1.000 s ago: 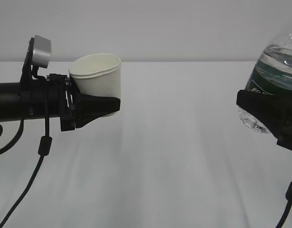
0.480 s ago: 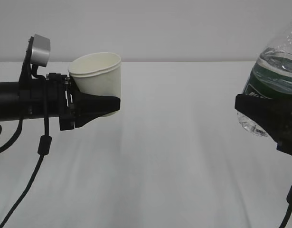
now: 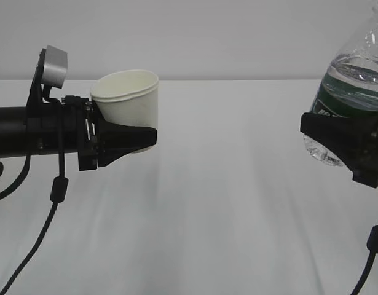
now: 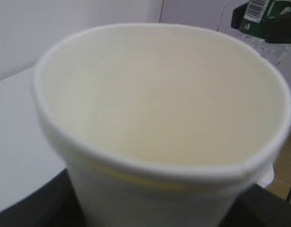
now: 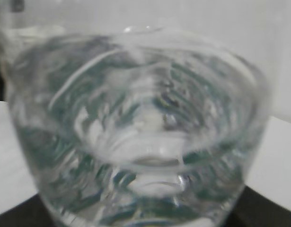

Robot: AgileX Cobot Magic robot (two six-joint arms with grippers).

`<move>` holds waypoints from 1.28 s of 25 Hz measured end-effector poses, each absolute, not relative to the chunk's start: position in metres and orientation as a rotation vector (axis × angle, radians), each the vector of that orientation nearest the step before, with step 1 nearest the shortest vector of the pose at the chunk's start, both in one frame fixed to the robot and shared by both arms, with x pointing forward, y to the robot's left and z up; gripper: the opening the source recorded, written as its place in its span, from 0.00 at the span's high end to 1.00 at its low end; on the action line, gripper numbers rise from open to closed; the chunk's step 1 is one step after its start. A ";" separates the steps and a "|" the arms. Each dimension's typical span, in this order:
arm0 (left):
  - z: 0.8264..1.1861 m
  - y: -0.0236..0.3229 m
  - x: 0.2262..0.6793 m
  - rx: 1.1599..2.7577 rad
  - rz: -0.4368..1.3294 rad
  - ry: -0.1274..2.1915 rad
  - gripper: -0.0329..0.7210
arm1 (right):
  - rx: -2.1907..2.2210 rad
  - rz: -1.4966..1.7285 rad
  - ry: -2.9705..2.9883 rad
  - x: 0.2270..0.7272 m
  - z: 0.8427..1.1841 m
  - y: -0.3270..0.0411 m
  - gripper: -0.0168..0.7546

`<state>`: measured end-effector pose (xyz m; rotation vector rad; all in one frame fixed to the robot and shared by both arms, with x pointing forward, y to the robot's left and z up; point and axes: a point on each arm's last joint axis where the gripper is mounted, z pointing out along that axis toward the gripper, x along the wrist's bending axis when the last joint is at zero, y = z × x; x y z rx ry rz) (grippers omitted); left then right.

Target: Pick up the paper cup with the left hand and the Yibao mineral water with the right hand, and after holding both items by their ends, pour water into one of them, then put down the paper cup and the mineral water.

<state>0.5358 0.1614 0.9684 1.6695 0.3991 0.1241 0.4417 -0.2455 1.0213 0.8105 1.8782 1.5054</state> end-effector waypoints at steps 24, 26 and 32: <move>0.975 0.111 0.524 1.714 0.132 0.258 0.33 | 0.771 1.452 1.991 0.475 1.014 -0.244 0.44; 0.975 0.108 0.523 1.718 0.131 0.263 0.33 | 0.757 1.435 2.000 0.476 1.015 -0.244 0.44; 0.975 0.105 0.522 1.722 0.132 0.265 0.33 | 0.711 1.421 2.006 0.479 1.020 -0.244 0.44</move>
